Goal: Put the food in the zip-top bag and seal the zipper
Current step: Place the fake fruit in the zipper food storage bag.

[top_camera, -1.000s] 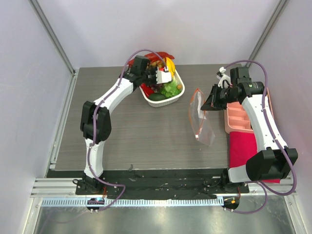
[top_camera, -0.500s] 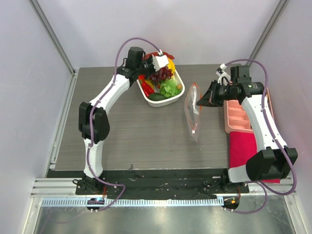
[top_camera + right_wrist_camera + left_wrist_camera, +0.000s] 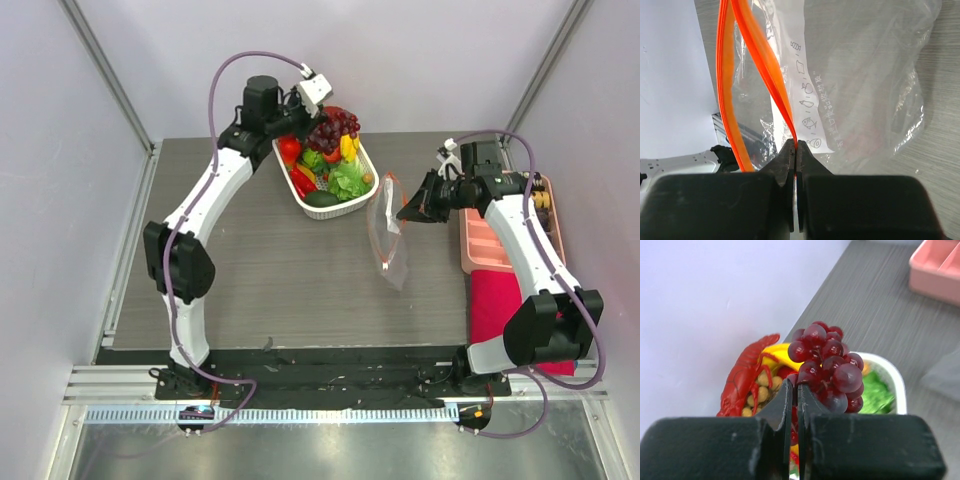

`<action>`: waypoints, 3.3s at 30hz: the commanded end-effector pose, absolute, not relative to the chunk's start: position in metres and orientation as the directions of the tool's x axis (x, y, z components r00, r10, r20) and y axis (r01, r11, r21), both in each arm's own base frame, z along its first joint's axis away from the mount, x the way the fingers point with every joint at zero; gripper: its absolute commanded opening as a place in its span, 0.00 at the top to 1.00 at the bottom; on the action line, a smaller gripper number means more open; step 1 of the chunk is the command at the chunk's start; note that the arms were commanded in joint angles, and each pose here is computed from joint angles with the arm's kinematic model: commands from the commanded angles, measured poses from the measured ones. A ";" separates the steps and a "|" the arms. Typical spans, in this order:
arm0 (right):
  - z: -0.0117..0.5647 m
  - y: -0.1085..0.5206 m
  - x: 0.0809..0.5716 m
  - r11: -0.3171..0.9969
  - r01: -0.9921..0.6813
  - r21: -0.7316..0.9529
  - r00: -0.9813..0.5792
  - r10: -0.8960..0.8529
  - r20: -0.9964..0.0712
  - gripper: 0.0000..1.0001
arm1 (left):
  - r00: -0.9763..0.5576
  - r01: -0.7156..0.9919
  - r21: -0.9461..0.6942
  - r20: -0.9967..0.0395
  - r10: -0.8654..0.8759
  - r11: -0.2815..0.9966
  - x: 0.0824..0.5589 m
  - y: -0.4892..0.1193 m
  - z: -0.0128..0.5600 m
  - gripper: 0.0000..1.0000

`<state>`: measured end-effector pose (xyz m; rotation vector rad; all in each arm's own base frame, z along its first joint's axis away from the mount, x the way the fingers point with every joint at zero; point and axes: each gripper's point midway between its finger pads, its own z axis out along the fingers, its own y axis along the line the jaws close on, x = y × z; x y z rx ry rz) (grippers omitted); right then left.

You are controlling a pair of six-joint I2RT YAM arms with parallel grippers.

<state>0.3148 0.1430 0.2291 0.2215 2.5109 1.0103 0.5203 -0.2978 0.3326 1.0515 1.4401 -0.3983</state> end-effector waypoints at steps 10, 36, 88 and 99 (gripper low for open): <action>0.223 0.150 0.332 0.707 -0.006 0.707 -0.874 0.340 -0.347 0.99 | 0.073 0.880 0.012 -0.991 -0.110 0.475 0.402 -0.336 0.488 1.00; 0.229 0.131 0.323 0.674 0.028 0.738 -0.871 0.379 -0.313 0.99 | -0.347 0.846 -0.294 -0.937 0.039 0.445 0.321 -0.377 0.315 1.00; 0.275 0.150 0.304 0.500 -0.194 0.844 -0.876 0.299 -0.379 0.99 | -0.499 0.774 -0.285 -0.825 0.267 0.566 0.311 -0.379 0.269 0.26; 0.285 0.153 0.302 0.475 -0.225 0.851 -0.874 0.288 -0.392 0.99 | -0.773 0.473 -0.517 -0.633 0.054 0.714 0.346 -0.331 0.199 0.33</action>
